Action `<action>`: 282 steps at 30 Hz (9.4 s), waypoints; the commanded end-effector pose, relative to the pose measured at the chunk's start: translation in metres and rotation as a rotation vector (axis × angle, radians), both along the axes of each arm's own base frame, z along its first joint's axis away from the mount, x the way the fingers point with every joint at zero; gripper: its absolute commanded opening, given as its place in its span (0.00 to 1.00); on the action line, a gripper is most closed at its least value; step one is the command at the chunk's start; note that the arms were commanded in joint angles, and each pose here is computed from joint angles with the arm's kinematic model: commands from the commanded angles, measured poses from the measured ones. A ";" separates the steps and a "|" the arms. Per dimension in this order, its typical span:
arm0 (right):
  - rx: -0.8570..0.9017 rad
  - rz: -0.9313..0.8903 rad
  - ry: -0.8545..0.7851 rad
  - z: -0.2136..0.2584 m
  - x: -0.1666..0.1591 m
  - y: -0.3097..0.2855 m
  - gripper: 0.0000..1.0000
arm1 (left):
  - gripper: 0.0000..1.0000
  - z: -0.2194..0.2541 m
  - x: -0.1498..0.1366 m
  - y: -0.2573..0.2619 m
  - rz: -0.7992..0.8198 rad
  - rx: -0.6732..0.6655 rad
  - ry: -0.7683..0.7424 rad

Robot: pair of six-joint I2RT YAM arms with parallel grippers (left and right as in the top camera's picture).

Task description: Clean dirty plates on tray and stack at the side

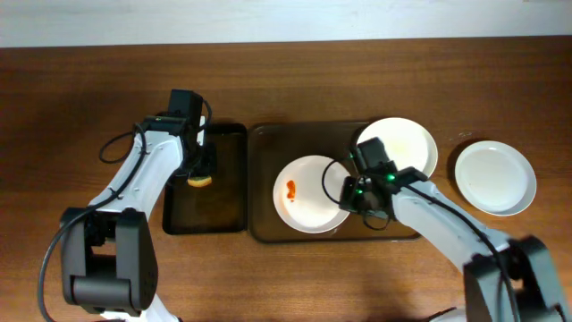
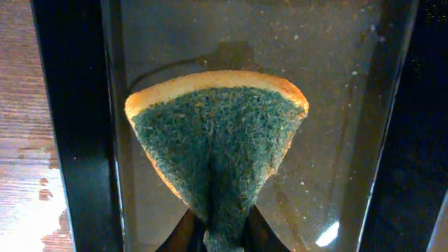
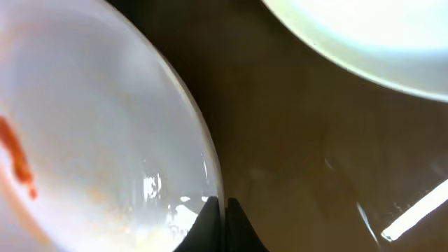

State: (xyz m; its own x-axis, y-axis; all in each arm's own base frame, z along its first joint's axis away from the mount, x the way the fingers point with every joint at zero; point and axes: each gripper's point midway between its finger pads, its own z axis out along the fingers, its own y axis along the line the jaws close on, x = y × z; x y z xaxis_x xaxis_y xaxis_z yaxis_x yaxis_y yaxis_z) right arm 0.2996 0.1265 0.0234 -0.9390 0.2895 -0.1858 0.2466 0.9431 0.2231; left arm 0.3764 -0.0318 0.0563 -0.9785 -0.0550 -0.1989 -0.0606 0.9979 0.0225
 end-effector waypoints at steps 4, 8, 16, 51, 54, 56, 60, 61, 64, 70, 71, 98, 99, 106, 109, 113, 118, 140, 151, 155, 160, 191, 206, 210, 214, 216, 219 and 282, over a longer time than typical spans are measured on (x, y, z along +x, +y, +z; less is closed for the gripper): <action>-0.018 0.061 -0.066 0.000 0.020 0.004 0.39 | 0.11 0.007 0.006 -0.002 0.008 -0.014 -0.039; -0.043 0.111 -0.067 0.000 0.018 0.002 0.50 | 0.04 0.006 0.008 -0.002 0.008 -0.015 -0.047; -0.064 0.102 -0.085 0.000 0.022 -0.001 0.56 | 0.25 -0.044 -0.010 -0.013 -0.010 -0.084 -0.053; -0.049 0.098 -0.060 -0.016 0.026 0.004 0.04 | 0.00 0.045 0.026 -0.028 -0.052 -0.111 -0.257; -0.049 0.098 -0.060 -0.016 0.026 0.004 0.04 | 0.00 0.043 0.026 -0.010 -0.016 0.029 -0.263; -0.048 0.098 -0.061 -0.016 0.027 0.004 0.04 | 0.00 0.038 0.016 -0.006 0.047 0.030 -0.223; -0.001 0.112 -0.050 -0.016 0.024 0.013 0.04 | 0.00 0.047 0.022 -0.071 -0.056 -0.312 -0.237; 0.015 0.117 -0.044 -0.015 0.023 0.015 0.04 | 0.00 0.055 0.024 -0.092 -0.104 -0.413 -0.251; 0.012 0.117 -0.033 -0.016 0.020 0.014 0.04 | 0.00 0.062 0.016 -0.138 -0.222 -0.481 -0.258; 0.020 0.101 -0.029 -0.016 0.020 0.015 0.04 | 0.00 0.023 -0.007 -0.200 -0.333 -0.488 -0.161; 0.019 0.100 -0.026 -0.016 0.019 0.015 0.04 | 0.00 0.014 -0.009 -0.207 -0.339 -0.488 -0.143; 0.015 0.092 -0.019 -0.017 0.018 0.013 0.04 | 0.00 -0.062 -0.004 -0.168 -0.313 -0.014 -0.134; 0.014 0.092 -0.019 -0.017 0.018 0.013 0.04 | 0.00 -0.060 -0.001 -0.164 -0.308 0.029 -0.153; 0.014 0.092 -0.018 -0.017 0.018 0.013 0.04 | 0.00 -0.005 0.023 -0.166 -0.306 0.436 -0.440; 0.014 0.092 -0.018 -0.017 0.018 0.013 0.04 | 0.00 0.036 0.040 -0.157 -0.255 0.535 -0.498; 0.015 0.092 -0.018 -0.017 0.018 0.013 0.04 | 0.00 0.076 0.055 -0.146 -0.213 0.377 -0.447; 0.015 0.092 -0.018 -0.017 0.018 0.013 0.04 | 0.00 0.048 0.010 -0.202 -0.442 -0.304 -0.135; 0.014 0.092 -0.014 -0.017 0.017 0.013 0.04 | 0.00 -0.004 0.051 -0.159 -0.288 0.187 -0.584; 0.010 0.093 0.000 -0.017 0.015 0.013 0.24 | 0.00 0.063 0.003 -0.033 0.040 -0.040 -0.359; 0.013 0.093 -0.001 -0.013 0.017 0.014 0.04 | 0.00 0.044 -0.001 0.014 0.159 -0.038 -0.278; -0.242 0.186 0.009 0.084 0.039 -0.016 0.04 | 0.00 -0.014 -0.002 0.012 0.142 -0.020 -0.138; -0.064 -0.412 -0.041 0.138 0.088 -0.240 0.04 | 0.03 -0.015 -0.004 0.009 0.138 -0.034 -0.126; -0.018 -0.608 0.054 0.067 0.018 -0.337 0.65 | 0.11 -0.014 -0.001 0.005 0.132 -0.060 -0.137; -0.054 -0.304 0.013 0.092 0.059 -0.278 0.75 | 0.11 -0.015 -0.001 0.005 0.132 -0.059 -0.135; -0.146 0.014 -0.039 0.081 0.097 -0.223 0.56 | 0.11 -0.015 -0.002 0.005 0.132 -0.059 -0.133; -0.174 0.049 -0.016 0.060 0.107 -0.214 0.54 | 0.19 -0.015 -0.002 0.005 0.132 -0.059 -0.133; -0.152 0.074 0.043 0.026 0.111 -0.206 0.50 | 0.23 -0.015 -0.002 0.005 0.132 -0.059 -0.133; -0.085 0.387 0.235 0.000 0.058 -0.051 0.54 | 0.66 -0.048 0.015 -0.016 0.012 -0.108 -0.068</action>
